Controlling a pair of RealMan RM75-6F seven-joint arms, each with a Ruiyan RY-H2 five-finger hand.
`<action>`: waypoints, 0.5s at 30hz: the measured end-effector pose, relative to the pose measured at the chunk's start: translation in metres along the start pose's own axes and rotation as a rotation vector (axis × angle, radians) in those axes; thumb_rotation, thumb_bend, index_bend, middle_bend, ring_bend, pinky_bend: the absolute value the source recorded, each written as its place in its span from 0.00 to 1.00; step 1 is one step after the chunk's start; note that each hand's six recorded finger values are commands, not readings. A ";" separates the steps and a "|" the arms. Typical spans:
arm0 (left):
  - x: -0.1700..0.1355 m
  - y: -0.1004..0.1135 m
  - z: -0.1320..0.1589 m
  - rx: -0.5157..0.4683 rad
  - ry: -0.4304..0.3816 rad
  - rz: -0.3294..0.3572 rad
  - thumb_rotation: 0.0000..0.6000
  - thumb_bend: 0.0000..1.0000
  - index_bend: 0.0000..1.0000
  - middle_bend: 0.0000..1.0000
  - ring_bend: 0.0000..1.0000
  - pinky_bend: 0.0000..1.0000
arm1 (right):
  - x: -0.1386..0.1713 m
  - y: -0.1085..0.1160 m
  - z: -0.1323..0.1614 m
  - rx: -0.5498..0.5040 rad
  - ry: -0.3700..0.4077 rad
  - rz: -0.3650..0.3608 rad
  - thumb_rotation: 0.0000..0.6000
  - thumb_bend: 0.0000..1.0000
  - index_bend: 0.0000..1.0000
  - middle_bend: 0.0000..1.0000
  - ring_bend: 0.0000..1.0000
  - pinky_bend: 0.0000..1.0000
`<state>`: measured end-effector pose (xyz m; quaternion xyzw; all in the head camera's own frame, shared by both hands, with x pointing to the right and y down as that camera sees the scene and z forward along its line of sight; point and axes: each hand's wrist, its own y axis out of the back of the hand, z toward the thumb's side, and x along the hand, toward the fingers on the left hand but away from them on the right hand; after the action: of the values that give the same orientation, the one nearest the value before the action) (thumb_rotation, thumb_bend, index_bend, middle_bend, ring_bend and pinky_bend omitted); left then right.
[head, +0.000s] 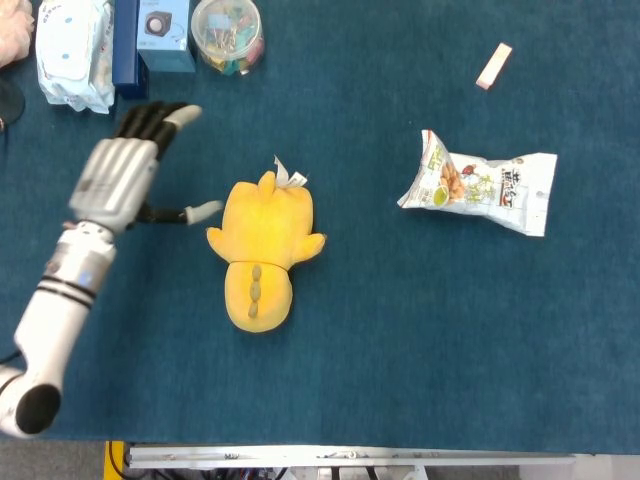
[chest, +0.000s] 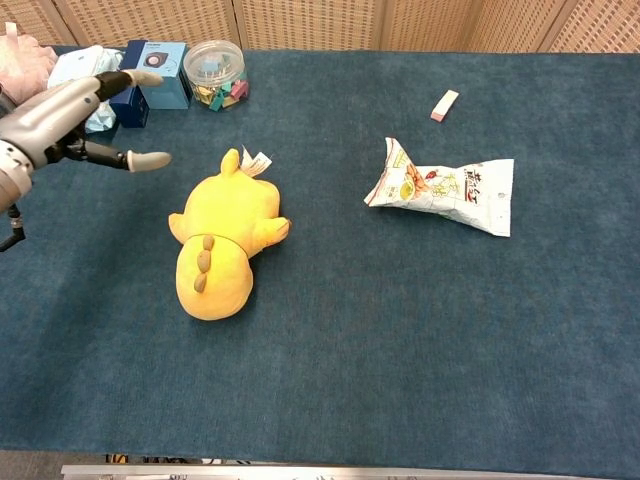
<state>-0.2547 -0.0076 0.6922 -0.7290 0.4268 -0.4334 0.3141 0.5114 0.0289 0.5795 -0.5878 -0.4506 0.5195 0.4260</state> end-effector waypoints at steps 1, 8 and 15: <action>-0.006 0.004 -0.004 0.000 0.012 0.023 0.94 0.01 0.13 0.12 0.08 0.00 | -0.001 -0.001 0.000 -0.001 0.000 0.003 1.00 0.18 0.49 0.52 0.38 0.41; -0.049 0.028 -0.031 0.023 0.093 0.170 1.00 0.01 0.16 0.15 0.09 0.00 | -0.003 -0.007 0.002 0.003 0.005 0.034 1.00 0.18 0.49 0.52 0.38 0.41; -0.095 0.043 -0.055 0.040 0.187 0.241 1.00 0.01 0.16 0.16 0.09 0.00 | -0.006 -0.010 0.010 -0.004 0.031 0.044 1.00 0.18 0.49 0.52 0.38 0.41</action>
<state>-0.3440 0.0531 0.6453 -0.6226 0.5297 -0.4670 0.3372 0.5004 0.0261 0.5898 -0.6066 -0.4319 0.5187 0.4200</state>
